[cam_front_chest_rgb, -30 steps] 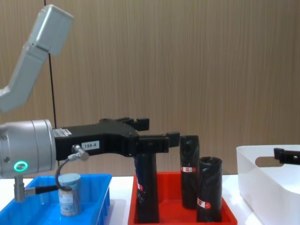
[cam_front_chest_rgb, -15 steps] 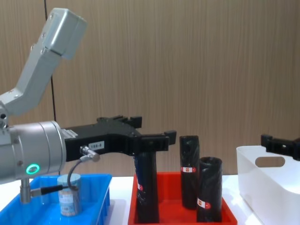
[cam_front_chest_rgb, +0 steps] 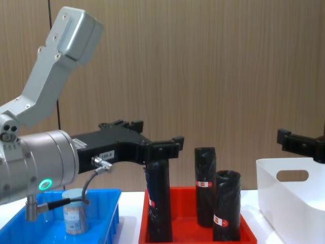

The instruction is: Pick the cotton swabs from the blue box and place them into the white box.

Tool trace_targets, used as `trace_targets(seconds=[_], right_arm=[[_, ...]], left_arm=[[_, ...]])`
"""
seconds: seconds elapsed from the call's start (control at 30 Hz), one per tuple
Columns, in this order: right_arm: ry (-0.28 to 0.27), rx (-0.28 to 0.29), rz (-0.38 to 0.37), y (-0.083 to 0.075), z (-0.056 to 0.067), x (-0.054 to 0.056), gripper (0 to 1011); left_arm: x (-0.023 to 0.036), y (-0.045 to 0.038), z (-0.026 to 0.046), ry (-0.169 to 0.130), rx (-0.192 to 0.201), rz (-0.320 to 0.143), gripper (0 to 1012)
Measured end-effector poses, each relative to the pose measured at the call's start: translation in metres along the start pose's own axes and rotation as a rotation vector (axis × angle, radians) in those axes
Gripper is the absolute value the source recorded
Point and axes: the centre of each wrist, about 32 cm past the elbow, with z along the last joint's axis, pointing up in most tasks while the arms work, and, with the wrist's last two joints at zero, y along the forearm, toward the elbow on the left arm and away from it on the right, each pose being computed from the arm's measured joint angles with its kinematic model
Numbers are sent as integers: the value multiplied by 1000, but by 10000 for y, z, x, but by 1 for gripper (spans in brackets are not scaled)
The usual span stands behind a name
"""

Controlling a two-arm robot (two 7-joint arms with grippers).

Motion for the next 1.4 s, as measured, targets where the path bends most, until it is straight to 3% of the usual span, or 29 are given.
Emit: trace_targets(seconds=[0.77,1.0,1.4], right_arm=[[0,3,-1,-4,5,-2,1002],[0,2,-1,-4,4,-1,1002],[4,-1,4,-4,1,0,1002]], left_arm=[[-315,11,46,-66,-26,232,1003],[-352,14,53,-73,-31,259,1003],[-353,15,54,-74,-31,262,1003]])
